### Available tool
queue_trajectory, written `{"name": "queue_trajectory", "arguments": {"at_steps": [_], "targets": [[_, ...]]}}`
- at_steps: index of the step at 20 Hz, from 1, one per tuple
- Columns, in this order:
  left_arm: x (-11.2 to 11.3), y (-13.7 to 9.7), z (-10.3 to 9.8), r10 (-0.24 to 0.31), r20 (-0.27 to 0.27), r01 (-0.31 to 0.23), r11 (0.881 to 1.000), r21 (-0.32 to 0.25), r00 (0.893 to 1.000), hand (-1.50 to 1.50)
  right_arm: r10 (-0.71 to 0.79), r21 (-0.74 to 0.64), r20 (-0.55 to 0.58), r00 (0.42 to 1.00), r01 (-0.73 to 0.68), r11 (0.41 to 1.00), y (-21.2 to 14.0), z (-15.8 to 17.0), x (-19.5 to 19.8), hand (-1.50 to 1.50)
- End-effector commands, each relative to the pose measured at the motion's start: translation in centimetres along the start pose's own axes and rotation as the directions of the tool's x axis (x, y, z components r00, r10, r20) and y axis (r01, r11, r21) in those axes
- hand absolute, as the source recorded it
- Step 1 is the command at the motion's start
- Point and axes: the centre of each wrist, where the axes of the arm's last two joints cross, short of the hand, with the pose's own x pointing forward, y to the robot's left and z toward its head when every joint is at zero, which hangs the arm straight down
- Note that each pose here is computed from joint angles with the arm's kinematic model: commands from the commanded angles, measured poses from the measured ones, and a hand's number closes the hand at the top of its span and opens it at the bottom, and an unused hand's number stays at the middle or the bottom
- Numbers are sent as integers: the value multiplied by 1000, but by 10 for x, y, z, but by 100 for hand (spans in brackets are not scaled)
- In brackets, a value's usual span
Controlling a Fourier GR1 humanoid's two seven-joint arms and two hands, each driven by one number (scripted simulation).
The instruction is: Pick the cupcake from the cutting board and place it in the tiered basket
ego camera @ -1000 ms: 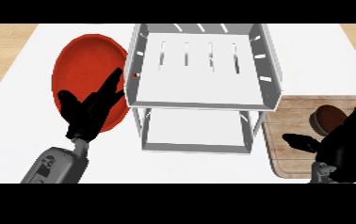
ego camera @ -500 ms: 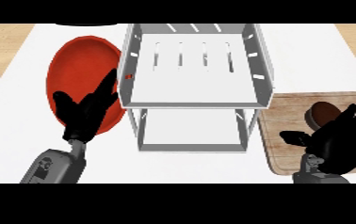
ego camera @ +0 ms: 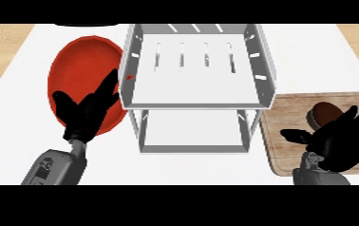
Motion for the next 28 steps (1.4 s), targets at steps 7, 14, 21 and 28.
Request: {"name": "queue_trajectory", "arguments": {"at_steps": [7, 14, 21, 28], "targets": [[-4, -9, 6, -2, -13, 2, 1000, 9, 1000, 0, -55, -7, -113, 992, 55, 998, 27, -18, -11, -150], [1, -6, 12, 15, -16, -15, 1000, 0, 1000, 0, -49, 19, -131, 990, 52, 998, 18, -61, -30, -150], [-1, -13, 12, -3, -6, 3, 1000, 11, 1000, 0, -58, 37, -113, 992, 62, 997, 43, -78, -38, -150], [-7, -1, 6, 1, -19, -1, 1000, 9, 1000, 0, -57, 57, 46, 997, 54, 997, 55, -67, -27, 150]]}}
